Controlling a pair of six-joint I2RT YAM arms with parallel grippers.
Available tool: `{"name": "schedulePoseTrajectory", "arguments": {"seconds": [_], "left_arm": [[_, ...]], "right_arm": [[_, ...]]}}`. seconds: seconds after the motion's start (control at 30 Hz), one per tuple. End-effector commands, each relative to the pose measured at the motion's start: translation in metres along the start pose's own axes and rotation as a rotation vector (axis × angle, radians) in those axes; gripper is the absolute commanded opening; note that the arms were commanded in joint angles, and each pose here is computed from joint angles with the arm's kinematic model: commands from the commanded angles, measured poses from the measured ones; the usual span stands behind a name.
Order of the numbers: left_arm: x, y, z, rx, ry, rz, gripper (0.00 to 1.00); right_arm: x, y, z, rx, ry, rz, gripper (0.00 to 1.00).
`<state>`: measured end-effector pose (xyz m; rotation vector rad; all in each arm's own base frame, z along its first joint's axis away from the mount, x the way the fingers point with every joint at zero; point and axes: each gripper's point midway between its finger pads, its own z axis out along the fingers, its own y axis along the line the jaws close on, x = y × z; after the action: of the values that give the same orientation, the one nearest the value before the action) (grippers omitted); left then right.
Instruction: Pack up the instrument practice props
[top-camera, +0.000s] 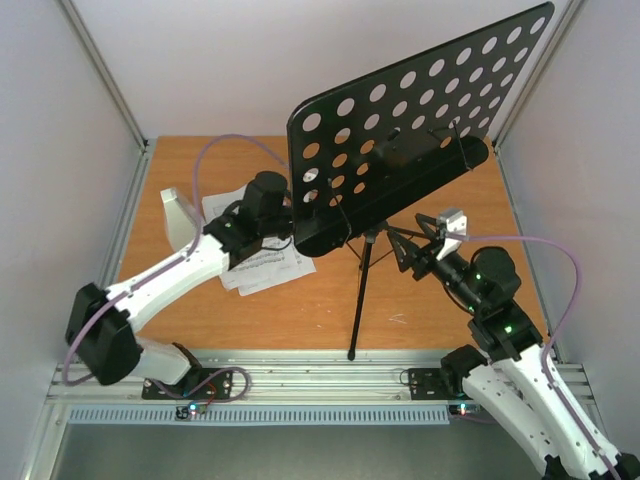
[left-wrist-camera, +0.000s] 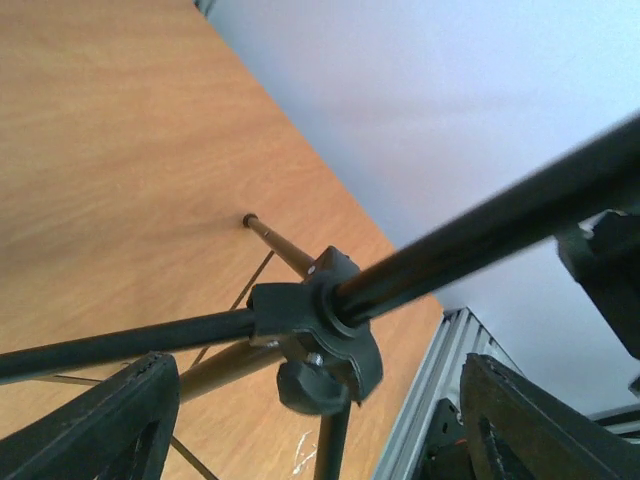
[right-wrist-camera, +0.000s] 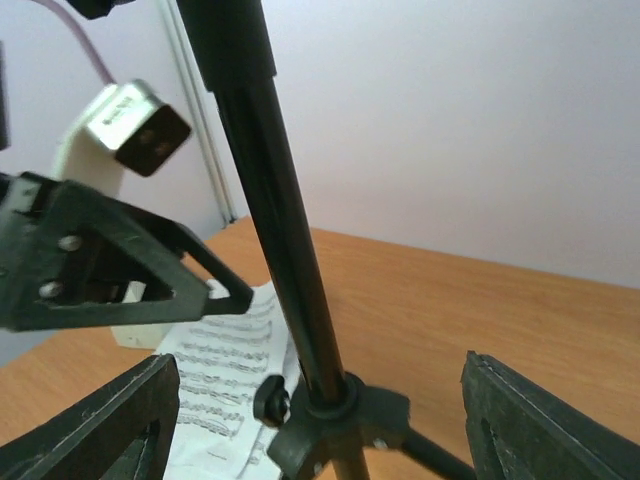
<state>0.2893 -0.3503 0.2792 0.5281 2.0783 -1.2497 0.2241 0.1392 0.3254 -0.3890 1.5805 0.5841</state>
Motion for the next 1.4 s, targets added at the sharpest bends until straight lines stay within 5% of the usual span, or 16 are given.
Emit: {"name": "schedulePoseTrajectory", "arguments": {"seconds": [0.0,0.43,0.8,1.03,1.37], "left_arm": [[-0.005,-0.006,-0.022,-0.036,-0.122,0.148,0.78],[0.127,0.002,0.01,-0.023,-0.025,0.175,0.73],[0.2,0.013,0.034,-0.06,0.143,0.213,0.73],[0.232,0.018,0.049,-0.094,0.213,0.226,0.73],[0.256,0.021,0.069,-0.129,0.253,0.225,0.6]], "right_arm": [[-0.029,0.017,0.019,-0.102,-0.065,0.003,0.77],[-0.021,0.01,0.078,-0.128,-0.078,-0.047,0.67],[-0.014,0.011,0.089,-0.15,-0.071,-0.086,0.22],[-0.014,0.008,0.091,-0.13,-0.078,-0.077,0.05],[-0.021,-0.009,0.089,-0.032,-0.124,-0.047,0.01]]}}
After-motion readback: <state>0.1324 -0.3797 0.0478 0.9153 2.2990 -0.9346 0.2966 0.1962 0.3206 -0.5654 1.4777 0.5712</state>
